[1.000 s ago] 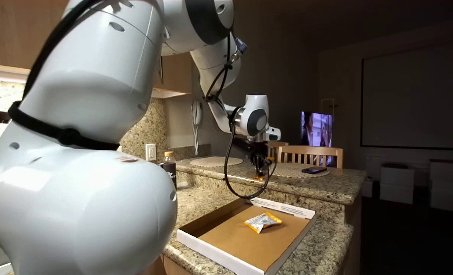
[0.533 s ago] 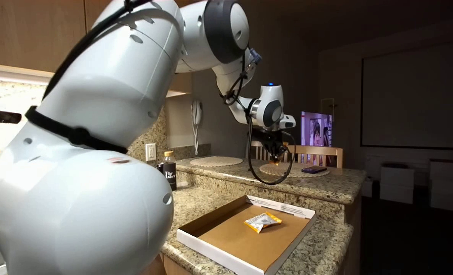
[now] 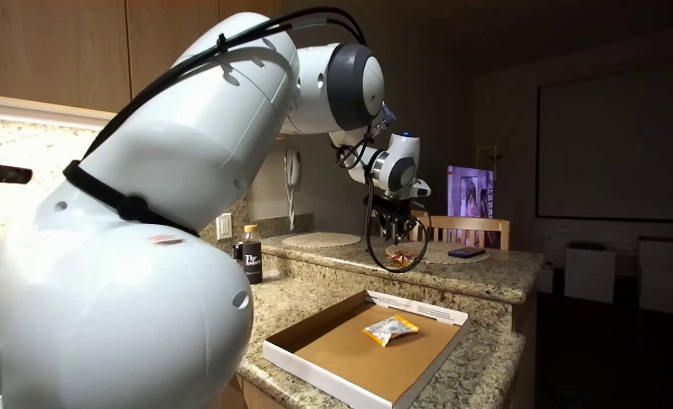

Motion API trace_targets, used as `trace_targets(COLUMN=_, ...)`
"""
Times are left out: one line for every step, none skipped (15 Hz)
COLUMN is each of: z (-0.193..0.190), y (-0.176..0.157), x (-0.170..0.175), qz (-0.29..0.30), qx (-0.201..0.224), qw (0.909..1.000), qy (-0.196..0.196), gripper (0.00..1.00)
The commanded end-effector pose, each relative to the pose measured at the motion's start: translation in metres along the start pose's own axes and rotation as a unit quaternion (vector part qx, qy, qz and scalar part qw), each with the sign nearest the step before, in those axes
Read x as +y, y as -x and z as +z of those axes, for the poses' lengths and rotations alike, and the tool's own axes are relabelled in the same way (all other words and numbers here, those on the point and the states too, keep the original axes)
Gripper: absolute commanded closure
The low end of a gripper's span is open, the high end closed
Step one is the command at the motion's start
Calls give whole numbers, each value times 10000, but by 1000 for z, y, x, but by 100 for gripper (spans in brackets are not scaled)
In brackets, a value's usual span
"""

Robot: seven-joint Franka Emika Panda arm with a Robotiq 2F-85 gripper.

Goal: Remove the contents in the box.

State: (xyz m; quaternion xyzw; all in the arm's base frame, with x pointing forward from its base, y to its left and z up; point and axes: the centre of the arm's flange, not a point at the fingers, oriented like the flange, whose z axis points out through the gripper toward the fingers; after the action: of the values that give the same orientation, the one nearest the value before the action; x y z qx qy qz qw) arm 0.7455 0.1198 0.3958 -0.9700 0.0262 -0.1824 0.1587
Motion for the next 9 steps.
trace_targets(z=-21, y=27, x=8, qz=-149, qx=-326, qw=9988, qy=-325, gripper=37)
trace_targets(z=-22, y=36, x=9, qz=-136, qx=-359, qw=9986, qy=-351, gripper=30)
trace_targets(z=-22, y=43, x=12, qz=-103, qx=-368, qw=9987, qy=-344, gripper=24)
trace_targets(z=-23, y=55, x=18, qz=-117, qx=-356, qw=9990, qy=-238, gripper=16)
trace_targets(z=-22, y=63, x=23, qz=-129, qx=-385, qw=9988, qy=-268, gripper=11)
trace_targets(z=-20, y=75, x=33, qz=-79, qx=-453, qw=9984, qy=-340, gripper=4)
trace_targets(z=-17, y=87, x=42, qz=-41, qx=-482, qw=9981, qy=-393, gripper=1)
trace_targets(z=-12, y=101, x=52, qz=12, qx=-532, qw=9978, qy=-403, gripper=0)
trace_targets(z=-8, y=113, x=61, qz=30, qx=-547, qw=9978, qy=-371, gripper=0)
